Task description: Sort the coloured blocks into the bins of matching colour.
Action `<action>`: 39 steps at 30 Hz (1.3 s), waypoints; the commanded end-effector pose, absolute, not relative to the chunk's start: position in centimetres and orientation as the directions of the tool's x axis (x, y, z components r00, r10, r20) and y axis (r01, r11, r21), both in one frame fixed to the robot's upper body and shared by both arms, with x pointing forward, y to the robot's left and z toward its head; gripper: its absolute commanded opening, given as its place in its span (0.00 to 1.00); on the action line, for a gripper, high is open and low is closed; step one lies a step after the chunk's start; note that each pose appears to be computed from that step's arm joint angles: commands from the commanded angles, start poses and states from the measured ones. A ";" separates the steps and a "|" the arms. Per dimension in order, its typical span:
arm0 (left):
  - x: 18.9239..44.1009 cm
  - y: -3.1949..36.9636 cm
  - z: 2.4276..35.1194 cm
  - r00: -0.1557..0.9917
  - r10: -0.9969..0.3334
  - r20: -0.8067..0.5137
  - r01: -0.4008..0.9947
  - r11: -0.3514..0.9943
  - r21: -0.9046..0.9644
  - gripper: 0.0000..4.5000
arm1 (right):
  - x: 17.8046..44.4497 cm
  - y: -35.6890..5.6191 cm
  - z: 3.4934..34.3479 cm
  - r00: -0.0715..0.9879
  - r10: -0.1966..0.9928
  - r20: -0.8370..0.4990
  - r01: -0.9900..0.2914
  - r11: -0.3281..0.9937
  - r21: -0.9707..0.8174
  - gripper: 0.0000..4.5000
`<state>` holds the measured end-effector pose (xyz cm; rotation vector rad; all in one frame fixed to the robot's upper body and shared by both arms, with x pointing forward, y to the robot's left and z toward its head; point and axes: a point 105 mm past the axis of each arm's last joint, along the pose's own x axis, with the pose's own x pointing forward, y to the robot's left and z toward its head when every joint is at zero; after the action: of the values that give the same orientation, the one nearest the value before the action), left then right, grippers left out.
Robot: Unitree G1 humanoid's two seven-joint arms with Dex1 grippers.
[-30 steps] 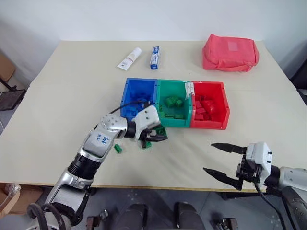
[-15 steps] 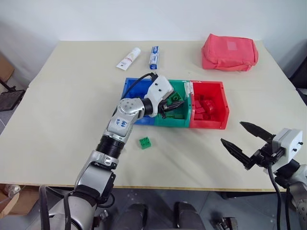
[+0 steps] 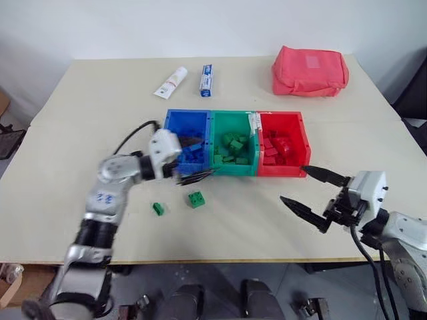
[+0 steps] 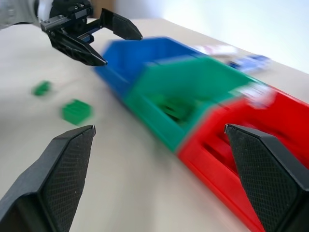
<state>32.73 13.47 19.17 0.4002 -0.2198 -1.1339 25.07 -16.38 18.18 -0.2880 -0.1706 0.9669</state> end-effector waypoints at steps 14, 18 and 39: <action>26.6 21.3 15.0 0.417 -0.875 -0.246 0.886 0.331 0.326 1.00 | 25.2 -14.9 16.9 0.315 0.936 -0.159 -0.897 0.239 -0.372 1.00; 26.8 17.0 14.8 0.338 -0.891 -0.302 0.920 0.245 0.307 1.00 | 25.0 -15.4 16.6 0.332 0.927 -0.175 -0.896 0.252 -0.366 1.00; 31.6 10.3 11.5 0.457 -0.739 -0.496 0.885 0.324 0.334 0.79 | 22.8 -18.6 15.3 0.533 0.818 -0.218 -0.820 0.434 -0.373 1.00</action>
<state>31.46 10.22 11.07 0.5914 0.2896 -1.0853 22.89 -18.90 14.12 -0.4433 0.0600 1.0270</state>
